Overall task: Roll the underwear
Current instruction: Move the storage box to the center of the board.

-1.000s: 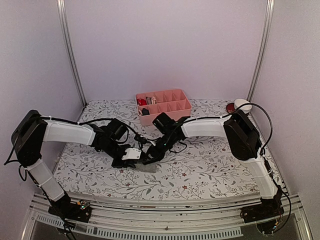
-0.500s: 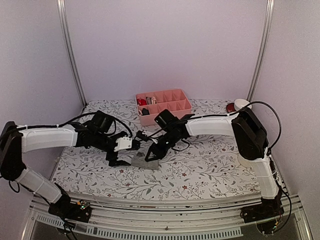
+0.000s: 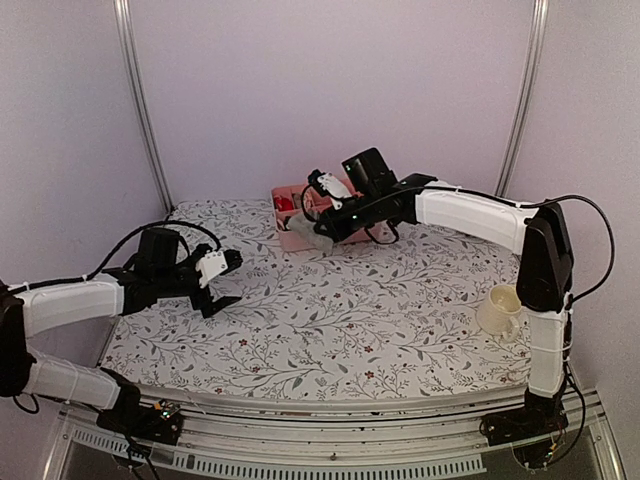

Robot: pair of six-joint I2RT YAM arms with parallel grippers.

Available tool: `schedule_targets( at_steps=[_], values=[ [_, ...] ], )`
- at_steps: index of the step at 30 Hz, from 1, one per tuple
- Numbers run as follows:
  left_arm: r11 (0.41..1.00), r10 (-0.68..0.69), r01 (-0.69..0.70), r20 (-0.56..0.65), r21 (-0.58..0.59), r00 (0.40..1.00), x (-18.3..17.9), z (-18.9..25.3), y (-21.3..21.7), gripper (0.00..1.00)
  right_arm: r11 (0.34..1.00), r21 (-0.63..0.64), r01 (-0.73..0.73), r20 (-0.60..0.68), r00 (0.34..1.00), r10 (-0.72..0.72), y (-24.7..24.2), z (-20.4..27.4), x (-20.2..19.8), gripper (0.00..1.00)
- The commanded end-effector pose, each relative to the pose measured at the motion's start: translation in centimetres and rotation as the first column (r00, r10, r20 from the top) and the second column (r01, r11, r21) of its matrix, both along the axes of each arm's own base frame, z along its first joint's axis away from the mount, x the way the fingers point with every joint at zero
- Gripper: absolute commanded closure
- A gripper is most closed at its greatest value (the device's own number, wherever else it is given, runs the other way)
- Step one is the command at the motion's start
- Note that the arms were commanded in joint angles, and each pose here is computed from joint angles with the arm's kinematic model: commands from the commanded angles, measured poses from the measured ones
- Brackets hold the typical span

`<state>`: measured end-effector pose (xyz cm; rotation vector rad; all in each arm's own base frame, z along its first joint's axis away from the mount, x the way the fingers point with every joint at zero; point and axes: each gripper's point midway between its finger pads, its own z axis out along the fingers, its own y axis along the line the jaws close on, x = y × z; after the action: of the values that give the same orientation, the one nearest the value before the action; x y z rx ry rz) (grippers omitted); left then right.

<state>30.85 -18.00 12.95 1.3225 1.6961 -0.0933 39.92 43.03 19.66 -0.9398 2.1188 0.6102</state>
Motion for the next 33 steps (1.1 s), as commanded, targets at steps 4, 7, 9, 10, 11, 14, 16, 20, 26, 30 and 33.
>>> schedule_targets(
  at_steps=[4, 7, 9, 10, 11, 14, 16, 20, 26, 30, 33],
  values=[
    [0.988, 0.150, -0.150, 0.011, -0.043, 0.989, 2.8, -0.4, 1.5, 0.02, 0.948, 0.088, 0.306, 0.128, 0.940, -0.316, -3.7, 4.0, 9.7, 0.98],
    [0.987, 0.160, -0.160, -0.005, -0.036, 0.987, 3.0, -1.1, 1.6, 0.02, 0.909, 0.127, 0.396, 0.158, 0.897, -0.413, -4.2, 4.3, 12.6, 0.98],
    [0.985, 0.167, -0.167, -0.006, -0.033, 0.986, 3.1, -1.3, 1.7, 0.02, 0.904, 0.141, 0.403, 0.181, 0.888, -0.423, -3.5, 4.1, 13.9, 0.98],
    [0.985, 0.171, -0.172, -0.004, -0.031, 0.985, 3.1, -1.5, 1.8, 0.02, 0.903, 0.164, 0.398, 0.183, 0.887, -0.424, -3.0, 4.0, 14.4, 0.98],
    [0.983, 0.180, -0.180, 0.000, -0.031, 0.984, 3.2, -1.5, 2.0, 0.02, 0.904, 0.193, 0.382, 0.195, 0.888, -0.417, -2.6, 4.6, 14.6, 0.98],
    [0.978, 0.205, -0.204, 0.004, -0.042, 0.979, 3.8, -1.1, 2.1, 0.02, 0.910, 0.205, 0.361, 0.215, 0.890, -0.401, -1.3, 1.8, 15.9, 0.98],
    [0.975, 0.220, -0.219, 0.006, -0.046, 0.976, 4.1, -0.9, 2.3, 0.02, 0.907, 0.249, 0.341, 0.244, 0.884, -0.399, -0.5, 2.0, 16.6, 0.99],
    [0.972, 0.231, -0.230, 0.009, -0.045, 0.973, 4.1, -1.3, 2.8, 0.01, 0.896, 0.315, 0.313, 0.237, 0.888, -0.394, 0.8, 1.3, 17.5, 0.99],
    [0.973, 0.226, -0.226, 0.002, -0.056, 0.974, 4.0, -1.4, 2.7, 0.02, 0.875, 0.363, 0.320, 0.248, 0.872, -0.421, 1.4, -0.4, 18.6, 0.99],
    [0.972, 0.227, -0.226, 0.011, -0.062, 0.974, 3.8, -1.4, 2.9, 0.02, 0.866, 0.400, 0.301, 0.248, 0.874, -0.418, 1.9, -0.4, 18.8, 0.99],
    [0.971, 0.229, -0.227, 0.029, -0.073, 0.973, 3.8, -1.1, 3.0, 0.02, 0.861, 0.419, 0.288, 0.238, 0.881, -0.410, 2.2, -0.5, 18.8, 0.99]
  ],
)
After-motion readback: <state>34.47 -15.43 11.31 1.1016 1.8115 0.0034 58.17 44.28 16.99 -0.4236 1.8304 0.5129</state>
